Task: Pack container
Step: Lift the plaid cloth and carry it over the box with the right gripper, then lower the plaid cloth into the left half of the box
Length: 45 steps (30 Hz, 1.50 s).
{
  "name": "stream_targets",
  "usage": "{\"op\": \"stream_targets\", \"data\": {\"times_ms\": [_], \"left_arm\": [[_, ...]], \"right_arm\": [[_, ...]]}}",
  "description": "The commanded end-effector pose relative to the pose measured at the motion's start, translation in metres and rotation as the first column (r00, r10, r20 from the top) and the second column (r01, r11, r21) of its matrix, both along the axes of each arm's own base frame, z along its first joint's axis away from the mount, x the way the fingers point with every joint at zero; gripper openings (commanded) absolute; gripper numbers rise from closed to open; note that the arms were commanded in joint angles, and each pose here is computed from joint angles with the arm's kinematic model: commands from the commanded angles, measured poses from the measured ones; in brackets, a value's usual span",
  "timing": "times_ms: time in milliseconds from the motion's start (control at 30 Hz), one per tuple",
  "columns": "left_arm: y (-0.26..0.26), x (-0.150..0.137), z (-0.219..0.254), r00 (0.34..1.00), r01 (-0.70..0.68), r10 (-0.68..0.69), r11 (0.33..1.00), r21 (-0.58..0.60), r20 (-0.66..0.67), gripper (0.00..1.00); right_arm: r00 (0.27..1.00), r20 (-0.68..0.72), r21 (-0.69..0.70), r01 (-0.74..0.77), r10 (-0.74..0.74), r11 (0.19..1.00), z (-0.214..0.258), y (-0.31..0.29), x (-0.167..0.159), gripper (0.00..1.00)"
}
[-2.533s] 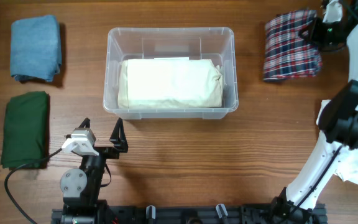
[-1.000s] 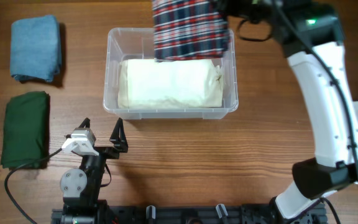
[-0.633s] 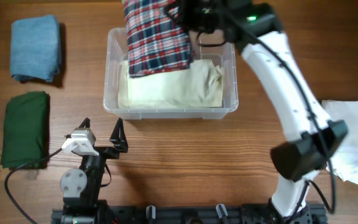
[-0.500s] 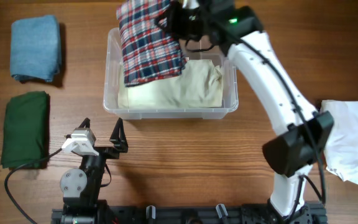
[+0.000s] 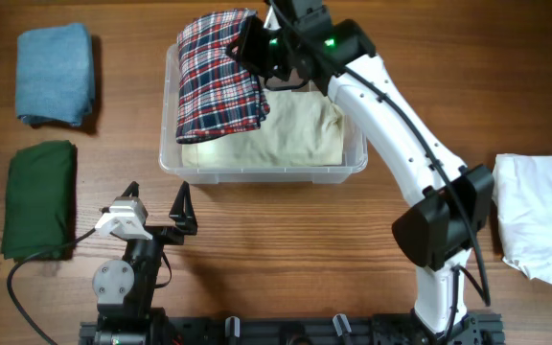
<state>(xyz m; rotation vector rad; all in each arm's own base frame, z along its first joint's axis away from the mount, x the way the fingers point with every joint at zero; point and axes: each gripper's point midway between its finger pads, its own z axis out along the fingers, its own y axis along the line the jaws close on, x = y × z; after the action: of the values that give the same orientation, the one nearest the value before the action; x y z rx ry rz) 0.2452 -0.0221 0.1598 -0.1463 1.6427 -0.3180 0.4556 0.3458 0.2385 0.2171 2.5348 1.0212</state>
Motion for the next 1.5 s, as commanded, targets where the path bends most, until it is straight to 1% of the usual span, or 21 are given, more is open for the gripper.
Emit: {"op": "stream_targets", "data": {"times_ms": [0, 100, 267, 433, 567, 800, 933, 1233, 1333, 1467], "left_arm": [[0.001, 0.000, -0.002, 1.000, -0.003, 0.003, 1.000, 0.005, 0.000, 1.00], [0.001, 0.000, -0.002, 1.000, -0.003, 0.003, 1.000, 0.005, 0.000, 1.00], [0.001, 0.000, -0.002, 1.000, -0.003, 0.003, 1.000, 0.005, 0.000, 1.00], [0.001, 0.000, -0.002, 1.000, -0.003, 0.003, 1.000, 0.005, 0.000, 1.00], [0.001, 0.000, -0.002, 1.000, -0.003, 0.003, 1.000, 0.005, 0.000, 1.00], [0.001, 0.000, -0.002, 1.000, -0.003, 0.003, 1.000, 0.005, 0.000, 1.00], [0.001, 0.000, -0.002, 1.000, -0.003, 0.003, 1.000, 0.005, 0.000, 1.00], [0.001, 0.000, -0.002, 1.000, -0.003, 0.003, 1.000, 0.005, 0.000, 1.00], [0.001, 0.000, -0.002, 1.000, -0.003, 0.003, 1.000, 0.005, 0.000, 1.00], [0.001, 0.000, -0.002, 1.000, -0.003, 0.003, 1.000, 0.005, 0.000, 1.00]], "right_arm": [[0.998, 0.033, -0.019, 0.052, -0.051, 0.998, -0.002, 0.005, 0.009, 0.04], [0.998, 0.037, -0.029, 0.055, -0.053, 0.998, -0.009, 0.007, 0.013, 0.04], [0.998, 0.059, -0.045, 0.020, -0.017, 0.999, -0.021, 0.014, 0.018, 0.04], [1.000, 0.025, -0.052, -0.010, 0.011, 0.999, -0.040, 0.022, 0.016, 0.04], [0.999, -0.002, -0.059, -0.051, 0.051, 0.997, -0.053, 0.034, 0.006, 0.04], [0.996, -0.011, -0.067, -0.089, 0.088, 0.994, -0.057, 0.055, -0.012, 0.04], [0.996, -0.061, -0.073, -0.074, 0.069, 0.995, -0.063, 0.053, -0.020, 0.04], [0.992, -0.129, -0.051, -0.017, 0.010, 0.999, -0.066, 0.052, -0.023, 0.04], [0.987, -0.158, -0.093, 0.011, -0.026, 0.996, -0.074, 0.043, -0.026, 0.04], [0.986, -0.156, -0.147, 0.041, -0.064, 0.988, -0.080, 0.033, -0.024, 0.04]]}}
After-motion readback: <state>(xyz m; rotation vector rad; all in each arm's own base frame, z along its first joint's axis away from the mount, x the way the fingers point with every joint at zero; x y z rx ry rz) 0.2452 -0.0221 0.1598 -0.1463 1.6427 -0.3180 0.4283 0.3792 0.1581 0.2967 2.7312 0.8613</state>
